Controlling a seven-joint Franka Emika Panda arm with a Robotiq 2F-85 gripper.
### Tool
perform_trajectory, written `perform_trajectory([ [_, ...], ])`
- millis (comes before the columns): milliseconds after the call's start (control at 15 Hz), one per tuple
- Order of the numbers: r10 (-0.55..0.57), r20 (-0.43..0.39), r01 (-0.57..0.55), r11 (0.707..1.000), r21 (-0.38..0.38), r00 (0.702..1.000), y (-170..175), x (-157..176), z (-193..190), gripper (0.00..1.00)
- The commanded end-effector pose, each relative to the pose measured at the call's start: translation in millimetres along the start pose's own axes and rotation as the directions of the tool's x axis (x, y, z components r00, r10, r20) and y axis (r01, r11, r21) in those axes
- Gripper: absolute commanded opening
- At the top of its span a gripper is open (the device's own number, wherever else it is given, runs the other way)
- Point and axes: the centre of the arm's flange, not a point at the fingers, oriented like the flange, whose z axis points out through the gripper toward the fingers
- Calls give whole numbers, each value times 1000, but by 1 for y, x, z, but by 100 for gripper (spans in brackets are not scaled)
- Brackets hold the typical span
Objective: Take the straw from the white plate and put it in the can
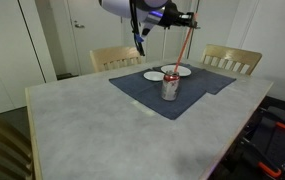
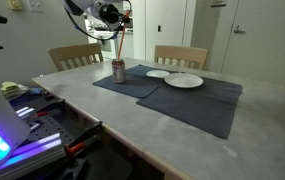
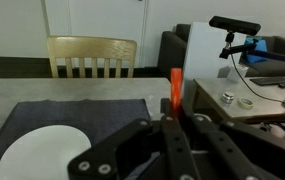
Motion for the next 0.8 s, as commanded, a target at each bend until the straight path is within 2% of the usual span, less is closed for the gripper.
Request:
perform_trajectory([
  [0, -22, -15, 22, 1000, 3, 1000, 6, 8, -6, 2],
  [733, -53, -19, 53, 999, 10, 998, 12, 30, -7, 2],
])
